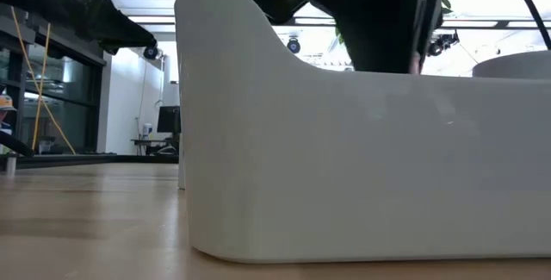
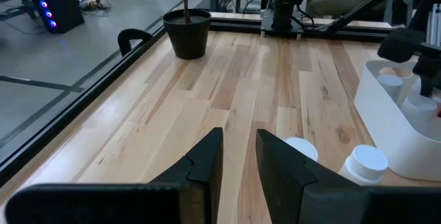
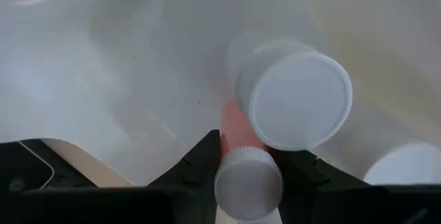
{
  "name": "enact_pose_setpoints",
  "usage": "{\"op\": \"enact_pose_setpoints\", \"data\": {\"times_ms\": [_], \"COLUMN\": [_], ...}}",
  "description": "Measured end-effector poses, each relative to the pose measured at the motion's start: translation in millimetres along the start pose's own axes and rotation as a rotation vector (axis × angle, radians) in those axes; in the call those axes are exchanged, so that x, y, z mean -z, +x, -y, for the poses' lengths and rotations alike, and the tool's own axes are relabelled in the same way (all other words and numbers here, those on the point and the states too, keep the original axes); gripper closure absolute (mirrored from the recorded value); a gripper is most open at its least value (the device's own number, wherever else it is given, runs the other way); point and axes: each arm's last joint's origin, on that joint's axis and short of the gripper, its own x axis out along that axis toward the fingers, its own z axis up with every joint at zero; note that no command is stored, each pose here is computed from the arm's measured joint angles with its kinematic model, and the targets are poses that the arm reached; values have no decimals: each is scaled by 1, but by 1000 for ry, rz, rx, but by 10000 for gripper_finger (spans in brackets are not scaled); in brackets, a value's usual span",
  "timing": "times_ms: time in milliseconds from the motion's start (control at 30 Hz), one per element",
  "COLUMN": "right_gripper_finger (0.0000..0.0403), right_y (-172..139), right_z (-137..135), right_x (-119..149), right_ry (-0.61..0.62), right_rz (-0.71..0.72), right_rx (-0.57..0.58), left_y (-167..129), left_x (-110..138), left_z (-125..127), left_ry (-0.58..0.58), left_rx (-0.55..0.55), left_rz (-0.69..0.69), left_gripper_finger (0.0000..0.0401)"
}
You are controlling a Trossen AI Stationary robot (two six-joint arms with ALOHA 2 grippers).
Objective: Pick and place pill bottles into a basket
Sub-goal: Put the pink pill bottle into the white bin
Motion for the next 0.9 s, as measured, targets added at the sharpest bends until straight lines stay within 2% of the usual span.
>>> {"op": "enact_pose_setpoints", "data": {"times_ms": [900], "right_gripper_finger": [294], "right_y": [0], "right_z": [-3], "right_x": [4], "right_ry": [-19], "right_rz": [8], "right_rx": [-9], "left_y": [0], "left_x": [0], "left_z": [0], "left_ry": [1], "left_rx": [0], "left_rz": [-4], "left_gripper_finger": [277]}}
